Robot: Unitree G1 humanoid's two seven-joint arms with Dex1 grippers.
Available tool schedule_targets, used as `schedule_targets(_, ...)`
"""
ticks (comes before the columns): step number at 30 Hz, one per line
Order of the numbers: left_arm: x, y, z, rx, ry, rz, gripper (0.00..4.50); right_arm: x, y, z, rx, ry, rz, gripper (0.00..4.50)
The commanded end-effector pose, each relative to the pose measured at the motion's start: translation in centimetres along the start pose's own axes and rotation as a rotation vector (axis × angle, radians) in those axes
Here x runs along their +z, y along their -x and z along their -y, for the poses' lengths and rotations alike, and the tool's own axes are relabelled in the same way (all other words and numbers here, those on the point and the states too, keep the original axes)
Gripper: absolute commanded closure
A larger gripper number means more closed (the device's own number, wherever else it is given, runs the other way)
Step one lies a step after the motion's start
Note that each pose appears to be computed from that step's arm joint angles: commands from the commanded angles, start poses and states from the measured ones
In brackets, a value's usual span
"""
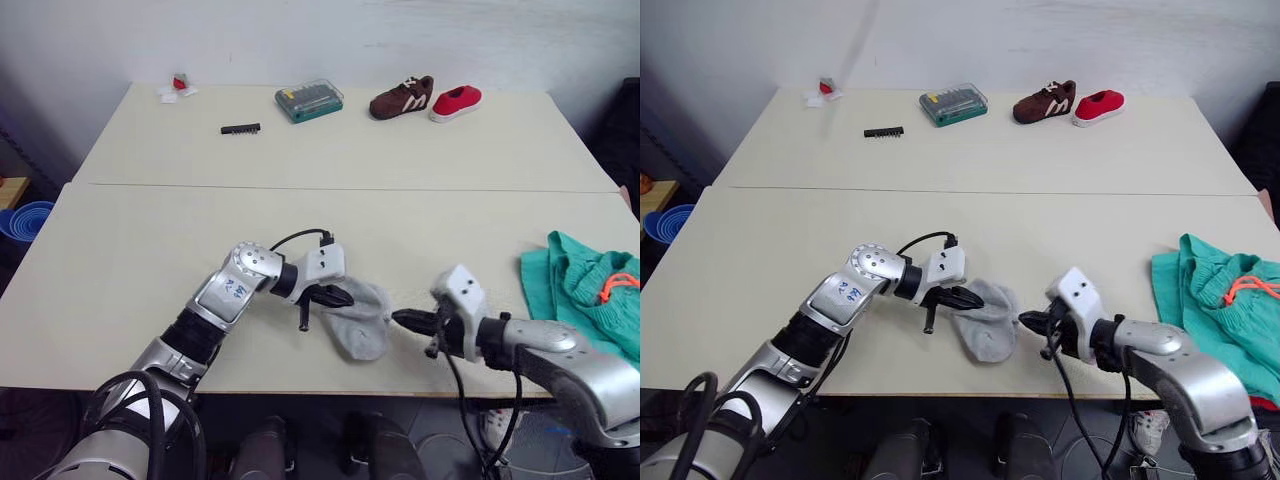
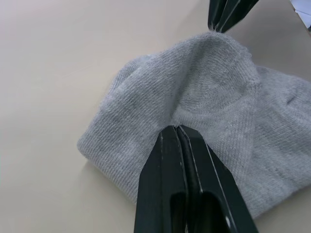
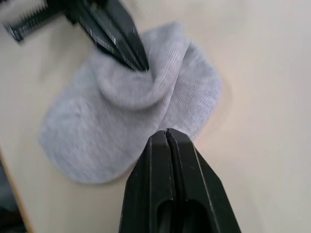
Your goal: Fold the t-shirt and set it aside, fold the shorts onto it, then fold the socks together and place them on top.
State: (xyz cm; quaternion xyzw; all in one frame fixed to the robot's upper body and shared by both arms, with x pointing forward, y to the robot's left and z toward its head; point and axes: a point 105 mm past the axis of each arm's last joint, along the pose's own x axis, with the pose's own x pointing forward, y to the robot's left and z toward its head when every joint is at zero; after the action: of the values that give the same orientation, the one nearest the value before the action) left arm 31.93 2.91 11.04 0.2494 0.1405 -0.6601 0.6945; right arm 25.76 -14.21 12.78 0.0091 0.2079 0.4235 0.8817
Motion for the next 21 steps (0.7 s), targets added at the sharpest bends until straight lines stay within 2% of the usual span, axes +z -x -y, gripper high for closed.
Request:
schedule_targets(1, -0.5, 0.1, 0.3, 0.002, 0.000, -0.019, 4.50, 0.5, 0.4, 0.1, 0.062, -0.171, 0.034, 3.19)
schedule_targets(10, -1.0, 0.4, 0.5, 0.022, 0.004, -0.026, 4.50, -0.8, -2.0, 1.6, 0.079, -0.434, -0.021, 0.04)
schedule_targets(14, -1.0, 0.4, 0.5, 0.027, 0.003, -0.026, 4.50, -1.1, -3.3, 0.9, 0.145, -0.530, -0.048, 0.04)
schedule_targets(21, -0.9, 0.4, 0.5, 0.035, -0.001, -0.027, 4.50, -1.7, -6.1, -2.2, 0.273, -0.564, -0.123, 0.04)
